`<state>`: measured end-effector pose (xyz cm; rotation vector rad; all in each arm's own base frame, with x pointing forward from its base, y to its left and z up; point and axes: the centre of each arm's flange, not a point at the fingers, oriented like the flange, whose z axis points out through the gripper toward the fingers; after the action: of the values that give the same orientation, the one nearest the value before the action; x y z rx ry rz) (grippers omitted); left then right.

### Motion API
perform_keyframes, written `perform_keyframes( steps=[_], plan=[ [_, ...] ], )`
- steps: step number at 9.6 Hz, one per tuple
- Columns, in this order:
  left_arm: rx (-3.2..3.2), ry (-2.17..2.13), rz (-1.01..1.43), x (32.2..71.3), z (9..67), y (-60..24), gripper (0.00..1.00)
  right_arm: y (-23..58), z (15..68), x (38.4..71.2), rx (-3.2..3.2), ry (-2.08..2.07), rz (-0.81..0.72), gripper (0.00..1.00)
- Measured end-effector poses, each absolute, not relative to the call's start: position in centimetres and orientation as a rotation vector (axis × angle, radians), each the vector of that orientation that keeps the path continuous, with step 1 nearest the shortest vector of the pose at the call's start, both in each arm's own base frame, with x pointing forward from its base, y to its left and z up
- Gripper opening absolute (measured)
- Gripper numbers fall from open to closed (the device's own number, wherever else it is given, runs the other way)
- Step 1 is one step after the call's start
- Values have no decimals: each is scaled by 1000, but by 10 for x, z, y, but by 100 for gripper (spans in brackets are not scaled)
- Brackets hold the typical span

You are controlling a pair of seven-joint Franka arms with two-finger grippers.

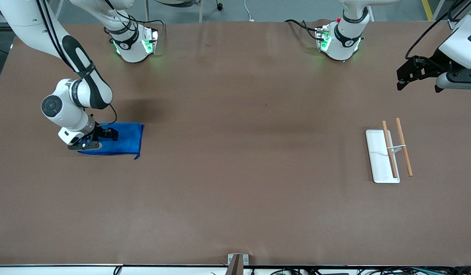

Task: Right arm passes towel to left arm to hang
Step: 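Lower the right gripper onto the towel edge and close it, then lift the towel with the right gripper while the left gripper approaches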

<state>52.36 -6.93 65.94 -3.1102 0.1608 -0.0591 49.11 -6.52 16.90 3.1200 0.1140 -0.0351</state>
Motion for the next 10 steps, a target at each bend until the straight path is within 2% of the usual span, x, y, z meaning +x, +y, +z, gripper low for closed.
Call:
perform_keyframes(
  steps=[4,7,8,9,10],
  plan=[
    [-3110,161,-59,524,659,-69,100,-62,170,492,3120,124,-33,74],
    [-3110,152,-38,523,658,-66,100,-61,173,493,3119,130,-26,54],
    [-3110,151,-33,522,658,-65,100,-61,174,493,3119,130,-24,44],
    [-3110,151,-31,522,658,-66,100,-60,175,493,3120,132,-30,41],
    [-3112,153,-30,522,658,-66,100,-59,176,495,3124,135,-79,23]
  ],
)
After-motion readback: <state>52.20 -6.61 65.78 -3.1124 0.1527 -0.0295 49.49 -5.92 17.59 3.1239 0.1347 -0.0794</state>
